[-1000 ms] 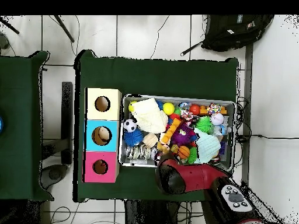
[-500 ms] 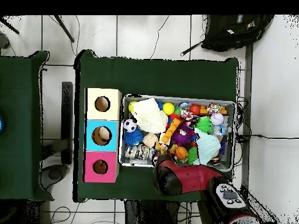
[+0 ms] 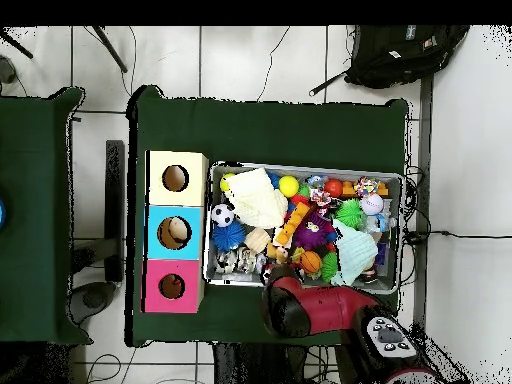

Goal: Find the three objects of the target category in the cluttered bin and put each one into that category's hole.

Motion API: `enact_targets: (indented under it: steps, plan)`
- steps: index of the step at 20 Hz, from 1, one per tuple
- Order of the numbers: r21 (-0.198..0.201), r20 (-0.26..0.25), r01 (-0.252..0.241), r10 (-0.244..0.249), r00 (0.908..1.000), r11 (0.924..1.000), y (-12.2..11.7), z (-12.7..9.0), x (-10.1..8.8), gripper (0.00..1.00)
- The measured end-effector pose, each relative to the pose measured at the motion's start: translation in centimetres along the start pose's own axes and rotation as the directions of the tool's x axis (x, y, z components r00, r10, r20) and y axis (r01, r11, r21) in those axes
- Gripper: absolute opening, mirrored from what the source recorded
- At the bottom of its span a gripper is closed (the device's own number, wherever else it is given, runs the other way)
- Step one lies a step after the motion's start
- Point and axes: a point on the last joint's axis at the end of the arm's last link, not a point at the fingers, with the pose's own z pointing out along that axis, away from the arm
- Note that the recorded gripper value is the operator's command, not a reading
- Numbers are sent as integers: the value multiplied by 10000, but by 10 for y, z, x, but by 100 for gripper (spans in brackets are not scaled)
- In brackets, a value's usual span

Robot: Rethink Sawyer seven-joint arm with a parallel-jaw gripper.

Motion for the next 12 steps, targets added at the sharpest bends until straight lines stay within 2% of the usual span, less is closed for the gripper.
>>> enact_targets:
  steps: [12]
  plan:
    - [329,13,-140,140,9999,9994,14,-1,-3,100]
